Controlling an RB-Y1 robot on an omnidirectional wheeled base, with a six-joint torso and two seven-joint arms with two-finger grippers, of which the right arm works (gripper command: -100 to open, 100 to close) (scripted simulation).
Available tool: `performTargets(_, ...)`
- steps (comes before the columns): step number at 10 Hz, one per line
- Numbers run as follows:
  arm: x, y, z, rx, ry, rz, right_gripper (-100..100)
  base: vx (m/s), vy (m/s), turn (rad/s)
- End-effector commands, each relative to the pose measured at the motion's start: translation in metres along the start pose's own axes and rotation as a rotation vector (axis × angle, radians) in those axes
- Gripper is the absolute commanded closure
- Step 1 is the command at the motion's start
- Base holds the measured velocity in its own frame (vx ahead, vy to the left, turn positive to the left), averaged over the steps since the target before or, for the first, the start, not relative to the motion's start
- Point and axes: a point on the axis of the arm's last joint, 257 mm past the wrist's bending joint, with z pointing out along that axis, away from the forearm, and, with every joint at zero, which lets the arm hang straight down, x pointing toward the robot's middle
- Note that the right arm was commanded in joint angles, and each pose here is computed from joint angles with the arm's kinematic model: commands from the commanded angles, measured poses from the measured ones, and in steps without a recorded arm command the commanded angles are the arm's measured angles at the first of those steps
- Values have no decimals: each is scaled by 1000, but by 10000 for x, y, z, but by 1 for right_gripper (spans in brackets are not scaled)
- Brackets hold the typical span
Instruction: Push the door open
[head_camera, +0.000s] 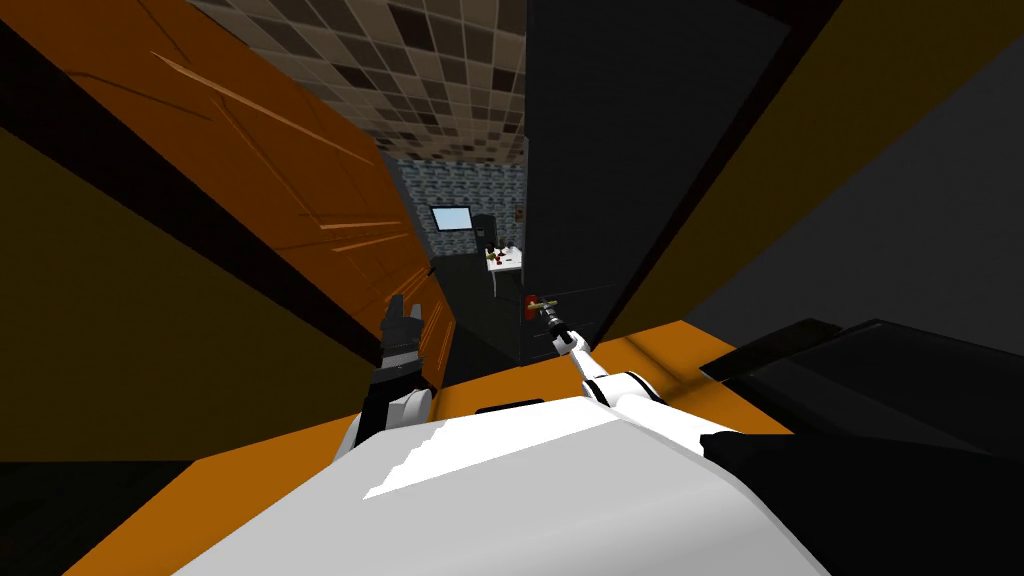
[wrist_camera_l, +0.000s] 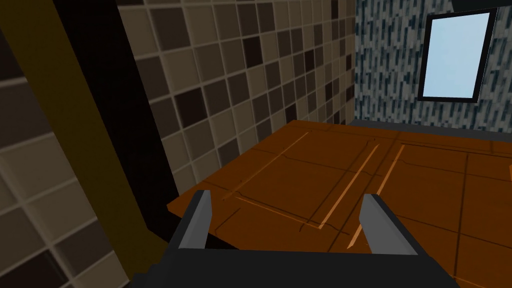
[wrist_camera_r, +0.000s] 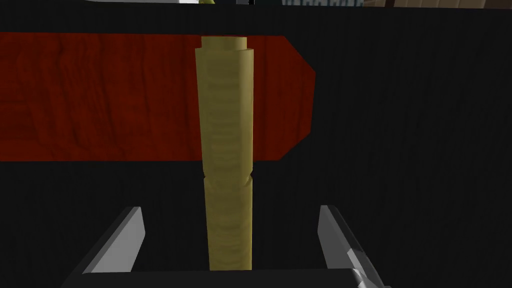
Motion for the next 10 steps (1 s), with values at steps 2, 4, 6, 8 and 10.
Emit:
performTargets(2,-5,-2,1,0,-2,0,-100,126,22,12)
performTargets(4,-5,-2,1,0,-2,0,100,-17,-5,1)
performTargets(6,-5,-2,1,0,-2,0,100,-19,-4,2)
performTargets(8,-5,-2,1,0,-2,0,100,0,0,0)
performTargets(10,-89,-8,-14,2,-20,-1,100,132,37,-37)
